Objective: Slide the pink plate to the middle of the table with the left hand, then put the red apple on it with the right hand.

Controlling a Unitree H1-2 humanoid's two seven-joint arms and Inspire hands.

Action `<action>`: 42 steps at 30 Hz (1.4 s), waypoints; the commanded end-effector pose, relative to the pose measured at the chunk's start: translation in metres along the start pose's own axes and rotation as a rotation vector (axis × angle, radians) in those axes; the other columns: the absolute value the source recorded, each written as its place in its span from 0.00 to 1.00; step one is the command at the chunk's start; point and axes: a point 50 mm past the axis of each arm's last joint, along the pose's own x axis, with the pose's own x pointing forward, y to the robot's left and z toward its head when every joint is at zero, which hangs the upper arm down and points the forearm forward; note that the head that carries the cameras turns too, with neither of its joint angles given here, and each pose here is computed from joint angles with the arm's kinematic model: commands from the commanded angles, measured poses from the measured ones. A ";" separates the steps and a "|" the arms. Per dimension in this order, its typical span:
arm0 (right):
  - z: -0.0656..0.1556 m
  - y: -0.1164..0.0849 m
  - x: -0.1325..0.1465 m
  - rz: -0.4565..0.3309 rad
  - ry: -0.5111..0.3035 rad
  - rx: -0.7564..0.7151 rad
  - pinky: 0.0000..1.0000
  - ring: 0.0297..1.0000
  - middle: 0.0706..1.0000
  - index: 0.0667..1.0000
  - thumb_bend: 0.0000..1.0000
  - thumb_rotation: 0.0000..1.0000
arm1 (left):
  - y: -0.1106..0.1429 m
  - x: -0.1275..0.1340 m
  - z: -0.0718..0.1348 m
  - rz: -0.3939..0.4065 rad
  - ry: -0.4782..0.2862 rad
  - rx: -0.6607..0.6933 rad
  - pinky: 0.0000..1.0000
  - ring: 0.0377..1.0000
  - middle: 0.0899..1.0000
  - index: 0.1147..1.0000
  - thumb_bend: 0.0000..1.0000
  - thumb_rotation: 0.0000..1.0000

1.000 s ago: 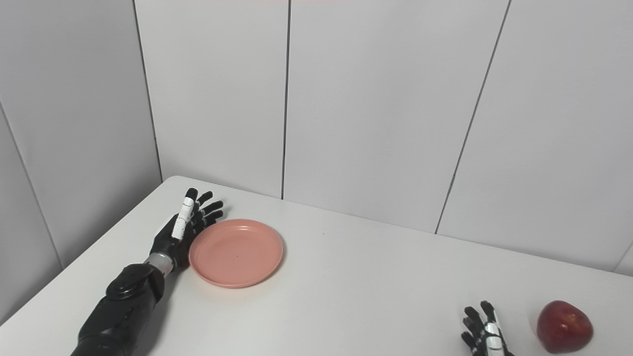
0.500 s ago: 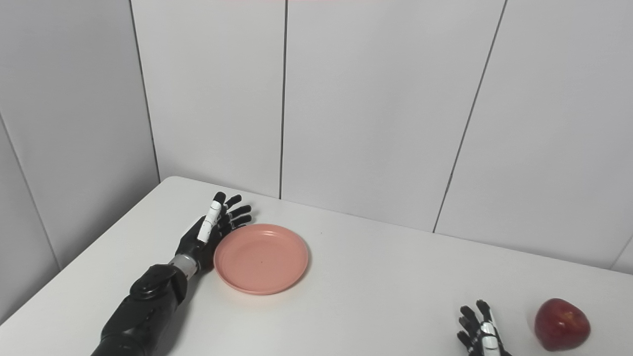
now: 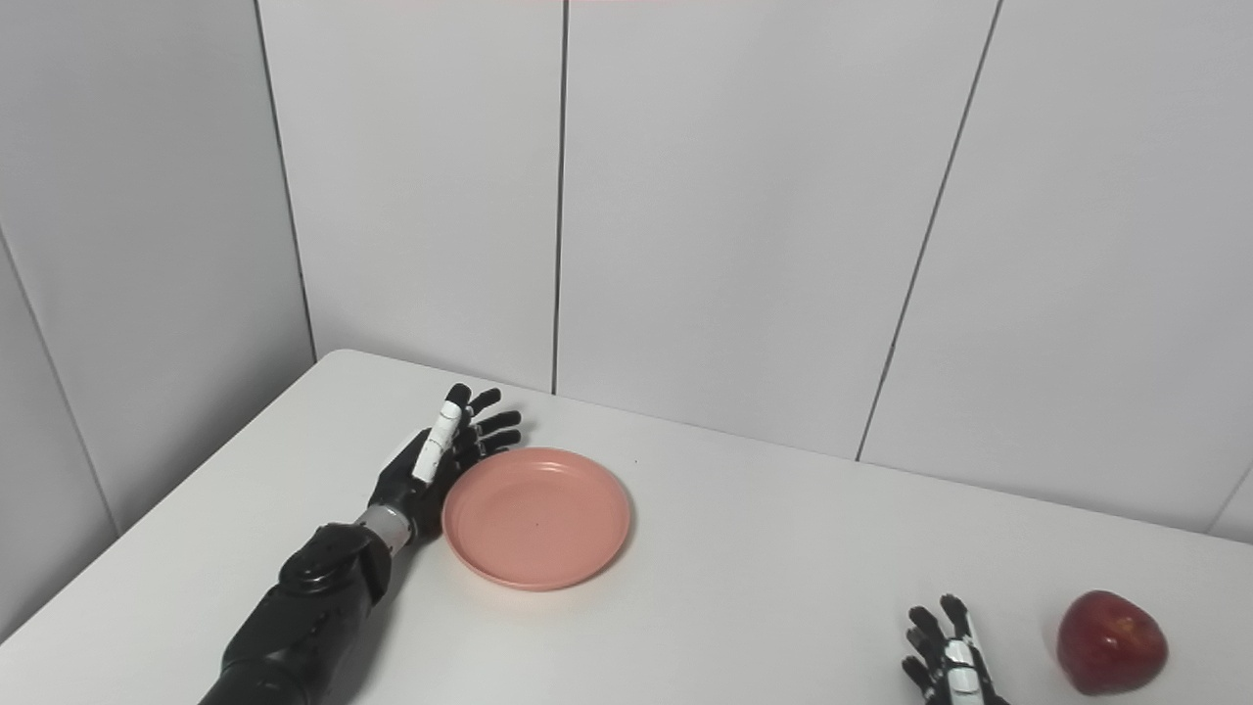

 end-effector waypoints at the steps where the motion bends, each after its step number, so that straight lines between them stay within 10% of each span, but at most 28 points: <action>1: -0.011 0.009 -0.005 0.021 0.060 0.026 0.94 0.94 0.92 0.99 0.82 0.93 | -0.011 0.003 -0.008 -0.029 0.040 -0.003 0.88 0.84 0.82 0.87 0.89 0.86; 42: -0.004 0.045 0.000 0.032 0.065 -0.002 0.90 0.91 0.89 0.98 0.87 0.90 | -0.056 0.010 -0.007 -0.157 0.047 -0.049 0.89 0.85 0.83 0.88 0.83 0.84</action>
